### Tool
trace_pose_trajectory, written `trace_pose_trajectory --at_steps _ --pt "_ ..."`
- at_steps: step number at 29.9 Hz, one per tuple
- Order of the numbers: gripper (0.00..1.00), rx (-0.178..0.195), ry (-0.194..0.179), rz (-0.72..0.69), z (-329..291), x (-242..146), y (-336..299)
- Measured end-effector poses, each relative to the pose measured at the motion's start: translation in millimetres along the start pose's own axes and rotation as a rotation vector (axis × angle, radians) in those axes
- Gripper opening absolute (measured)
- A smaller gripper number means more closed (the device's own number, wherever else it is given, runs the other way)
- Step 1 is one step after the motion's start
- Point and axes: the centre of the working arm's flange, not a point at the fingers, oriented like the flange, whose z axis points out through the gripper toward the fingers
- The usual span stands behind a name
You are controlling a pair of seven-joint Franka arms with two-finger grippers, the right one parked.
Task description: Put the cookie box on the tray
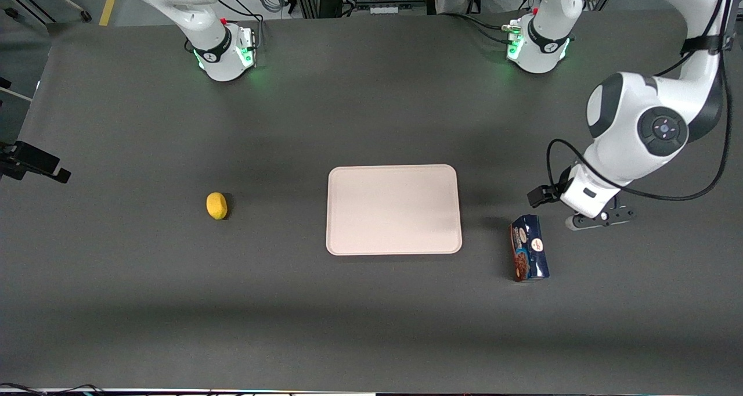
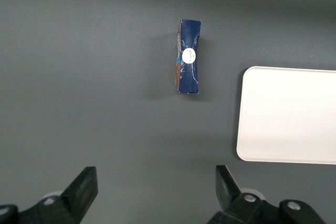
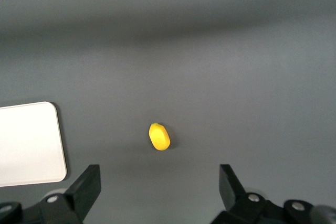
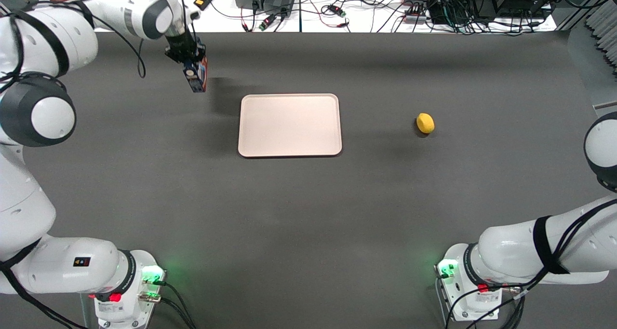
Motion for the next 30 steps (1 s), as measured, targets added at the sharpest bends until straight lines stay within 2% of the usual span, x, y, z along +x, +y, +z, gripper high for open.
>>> trace_pose_trajectory --at_steps 4,7,12,15,18,23,27,30 --pt "0.22 0.002 0.035 0.003 -50 -1 3" --pt "0.22 0.011 0.044 0.010 -89 -9 7" --pt "0.22 0.032 0.021 0.015 -146 -26 11" --pt "0.22 0.030 0.002 0.008 -169 -33 9" --pt "0.22 0.008 -0.013 0.003 -178 -36 12" --pt "0.22 -0.065 -0.057 -0.100 -176 -45 38" --pt "0.22 -0.088 -0.087 -0.131 -169 -59 76" --pt "0.22 -0.104 -0.094 -0.156 -158 -71 106"
